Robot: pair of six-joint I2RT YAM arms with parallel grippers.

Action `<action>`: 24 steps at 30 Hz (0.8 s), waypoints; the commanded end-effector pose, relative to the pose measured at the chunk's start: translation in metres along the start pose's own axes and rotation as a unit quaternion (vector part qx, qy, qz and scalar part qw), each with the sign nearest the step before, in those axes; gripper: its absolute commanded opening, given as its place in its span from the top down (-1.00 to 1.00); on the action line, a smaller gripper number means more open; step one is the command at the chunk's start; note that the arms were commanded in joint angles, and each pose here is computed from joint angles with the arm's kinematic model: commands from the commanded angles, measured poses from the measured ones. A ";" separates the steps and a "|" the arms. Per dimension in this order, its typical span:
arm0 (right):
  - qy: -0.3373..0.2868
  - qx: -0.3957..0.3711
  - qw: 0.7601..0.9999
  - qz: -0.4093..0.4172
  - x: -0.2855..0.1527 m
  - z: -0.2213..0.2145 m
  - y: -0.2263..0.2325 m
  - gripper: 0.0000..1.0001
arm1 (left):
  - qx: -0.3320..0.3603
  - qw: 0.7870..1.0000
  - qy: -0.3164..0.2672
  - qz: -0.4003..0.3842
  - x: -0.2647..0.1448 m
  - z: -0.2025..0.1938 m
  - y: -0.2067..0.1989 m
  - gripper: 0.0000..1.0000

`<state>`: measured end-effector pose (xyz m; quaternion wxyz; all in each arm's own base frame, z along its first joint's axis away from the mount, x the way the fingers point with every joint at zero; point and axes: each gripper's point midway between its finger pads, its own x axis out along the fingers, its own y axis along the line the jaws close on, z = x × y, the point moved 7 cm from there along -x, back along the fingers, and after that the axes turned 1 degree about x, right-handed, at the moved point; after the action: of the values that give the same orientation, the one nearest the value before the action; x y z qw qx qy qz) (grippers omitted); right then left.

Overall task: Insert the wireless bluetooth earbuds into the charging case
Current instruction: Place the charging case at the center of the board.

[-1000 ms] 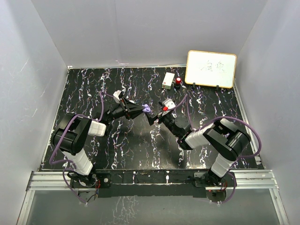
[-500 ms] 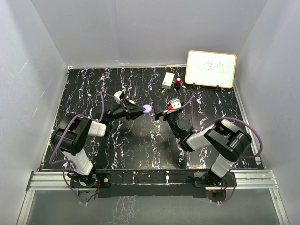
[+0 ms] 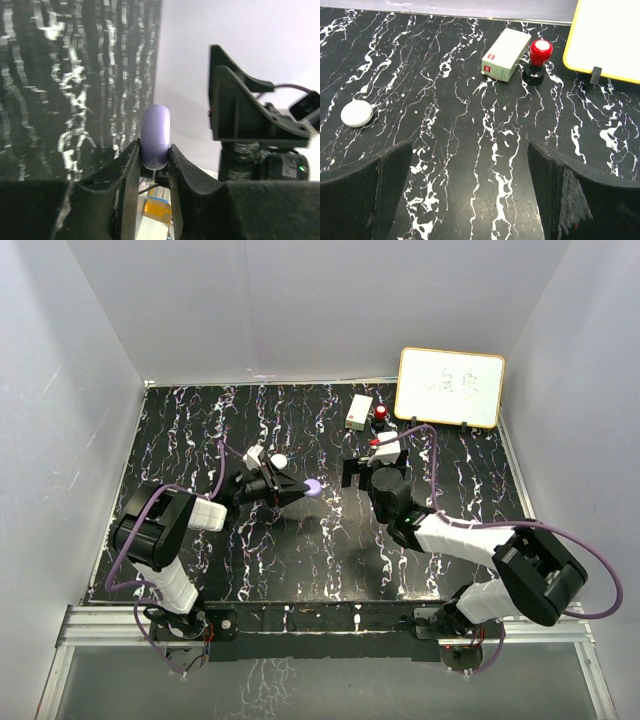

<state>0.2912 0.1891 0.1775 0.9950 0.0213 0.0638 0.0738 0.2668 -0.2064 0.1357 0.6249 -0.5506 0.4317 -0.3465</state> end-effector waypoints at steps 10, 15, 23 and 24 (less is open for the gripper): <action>0.008 0.027 1.000 0.000 -0.016 0.006 -0.009 -0.97 | 0.079 0.984 -0.055 0.148 0.014 0.032 0.025 1.00; 0.004 0.034 0.999 0.005 -0.020 0.008 -0.010 -0.97 | 0.087 0.978 -0.065 0.176 0.027 0.050 0.032 1.00; -0.008 0.042 0.999 0.004 -0.027 0.013 -0.017 -0.97 | 0.102 0.970 -0.069 0.210 0.050 0.079 0.041 0.96; -0.010 0.043 0.999 0.004 -0.028 0.014 -0.018 -0.97 | 0.101 0.969 -0.067 0.213 0.052 0.082 0.043 0.99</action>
<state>0.2688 0.1713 0.1807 0.9928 0.0420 0.0810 0.0781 0.3467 -0.2111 0.0831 0.7532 -0.4208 0.4602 -0.2092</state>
